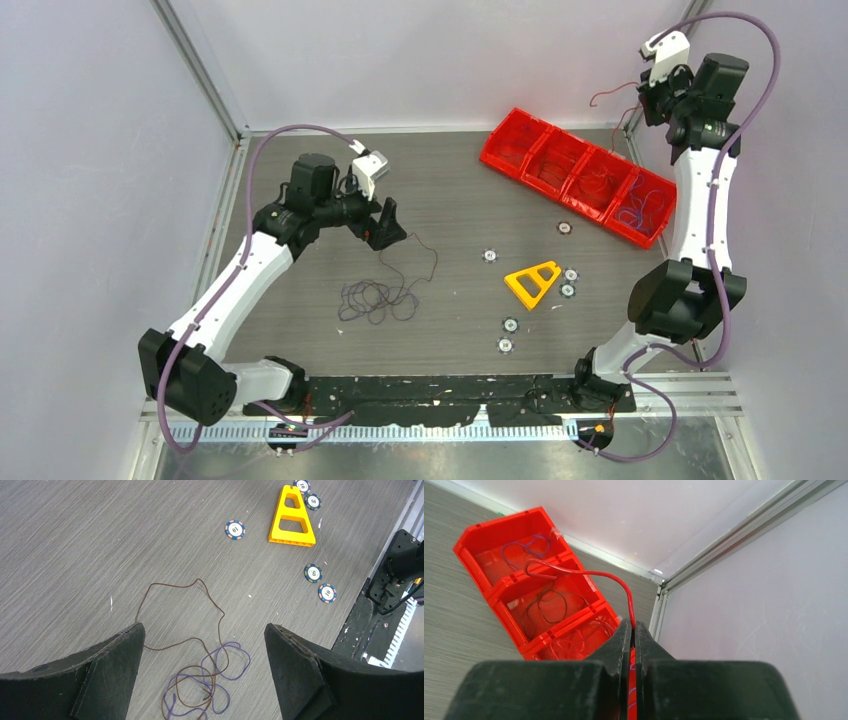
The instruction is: Untangle the cables
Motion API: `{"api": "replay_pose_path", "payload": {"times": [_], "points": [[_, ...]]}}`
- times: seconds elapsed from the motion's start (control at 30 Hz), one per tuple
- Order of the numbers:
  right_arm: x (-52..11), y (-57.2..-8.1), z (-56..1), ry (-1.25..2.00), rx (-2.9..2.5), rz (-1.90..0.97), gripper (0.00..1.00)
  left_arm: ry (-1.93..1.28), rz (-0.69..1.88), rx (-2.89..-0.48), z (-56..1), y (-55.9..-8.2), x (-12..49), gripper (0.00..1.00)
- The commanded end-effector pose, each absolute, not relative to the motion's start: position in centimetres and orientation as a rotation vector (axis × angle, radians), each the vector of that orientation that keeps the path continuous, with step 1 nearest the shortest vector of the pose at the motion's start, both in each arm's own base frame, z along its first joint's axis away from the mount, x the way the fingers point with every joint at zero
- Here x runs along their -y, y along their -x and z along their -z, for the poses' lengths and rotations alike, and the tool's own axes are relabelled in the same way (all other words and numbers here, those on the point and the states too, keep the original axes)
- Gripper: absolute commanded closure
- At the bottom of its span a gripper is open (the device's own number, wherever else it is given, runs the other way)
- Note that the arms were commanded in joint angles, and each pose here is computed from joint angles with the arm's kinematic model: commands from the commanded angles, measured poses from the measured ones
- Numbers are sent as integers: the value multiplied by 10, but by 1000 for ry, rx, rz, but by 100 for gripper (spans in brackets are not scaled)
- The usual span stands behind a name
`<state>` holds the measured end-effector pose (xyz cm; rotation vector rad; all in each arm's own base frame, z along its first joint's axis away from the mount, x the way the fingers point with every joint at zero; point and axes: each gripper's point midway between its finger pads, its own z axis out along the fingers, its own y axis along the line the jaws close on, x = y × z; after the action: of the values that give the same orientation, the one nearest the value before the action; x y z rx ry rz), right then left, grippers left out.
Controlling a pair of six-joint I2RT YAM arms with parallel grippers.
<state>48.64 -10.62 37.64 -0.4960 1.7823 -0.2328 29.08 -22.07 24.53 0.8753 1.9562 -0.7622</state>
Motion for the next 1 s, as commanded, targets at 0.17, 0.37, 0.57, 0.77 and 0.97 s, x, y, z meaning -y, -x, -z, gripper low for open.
{"api": "replay_pose_path", "payload": {"times": [0.17,0.37,0.57,0.77,0.97], "points": [[127,-509,-284,513,-1956,233,94,-887,714,-1944,-247,-284,208,9],[137,-509,-219,606,-2099,280,95,-906,670,-1960,-242,-279,198,9],[149,-506,-154,692,-2278,381,95,-901,643,-1976,-239,-278,191,9],[141,-516,-108,799,-2400,432,95,-907,611,-2020,-230,-276,183,9],[131,-516,-122,741,-2446,349,73,-902,596,-2048,-226,-271,174,7]]}}
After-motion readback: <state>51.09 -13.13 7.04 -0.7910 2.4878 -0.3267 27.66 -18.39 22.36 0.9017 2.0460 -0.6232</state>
